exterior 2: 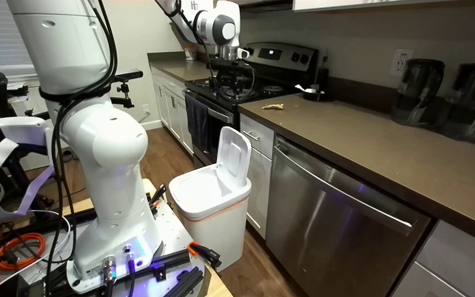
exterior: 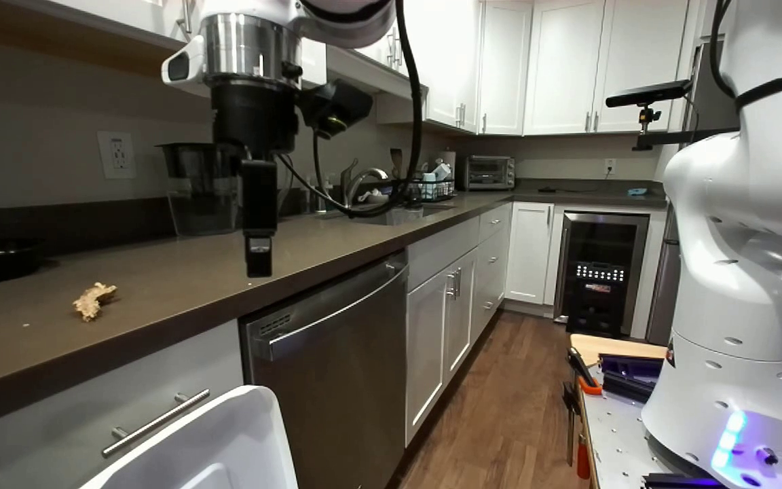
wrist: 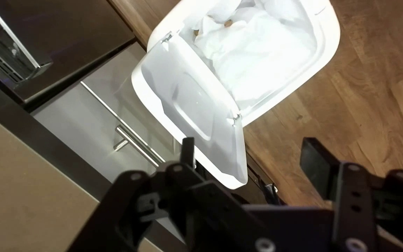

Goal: Put the paper in the bin

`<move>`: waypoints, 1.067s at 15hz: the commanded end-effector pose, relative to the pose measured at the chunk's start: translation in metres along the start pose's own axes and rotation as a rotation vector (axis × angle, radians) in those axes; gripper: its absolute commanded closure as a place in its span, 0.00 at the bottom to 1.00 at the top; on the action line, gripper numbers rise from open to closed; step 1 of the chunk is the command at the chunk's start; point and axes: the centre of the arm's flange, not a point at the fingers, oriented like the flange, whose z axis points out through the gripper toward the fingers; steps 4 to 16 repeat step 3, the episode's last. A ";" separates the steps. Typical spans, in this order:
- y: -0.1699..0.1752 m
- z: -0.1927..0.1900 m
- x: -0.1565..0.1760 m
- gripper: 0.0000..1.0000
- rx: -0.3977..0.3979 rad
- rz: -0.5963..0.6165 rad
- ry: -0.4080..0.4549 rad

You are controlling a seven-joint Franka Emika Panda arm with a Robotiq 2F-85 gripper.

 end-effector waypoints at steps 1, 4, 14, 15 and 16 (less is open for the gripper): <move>-0.006 -0.007 -0.010 0.00 0.009 -0.005 0.026; -0.007 -0.008 -0.011 0.00 0.002 -0.007 0.023; -0.007 -0.008 -0.011 0.00 0.002 -0.007 0.023; -0.007 -0.008 -0.011 0.00 0.002 -0.007 0.023; -0.007 -0.008 -0.011 0.00 0.002 -0.007 0.023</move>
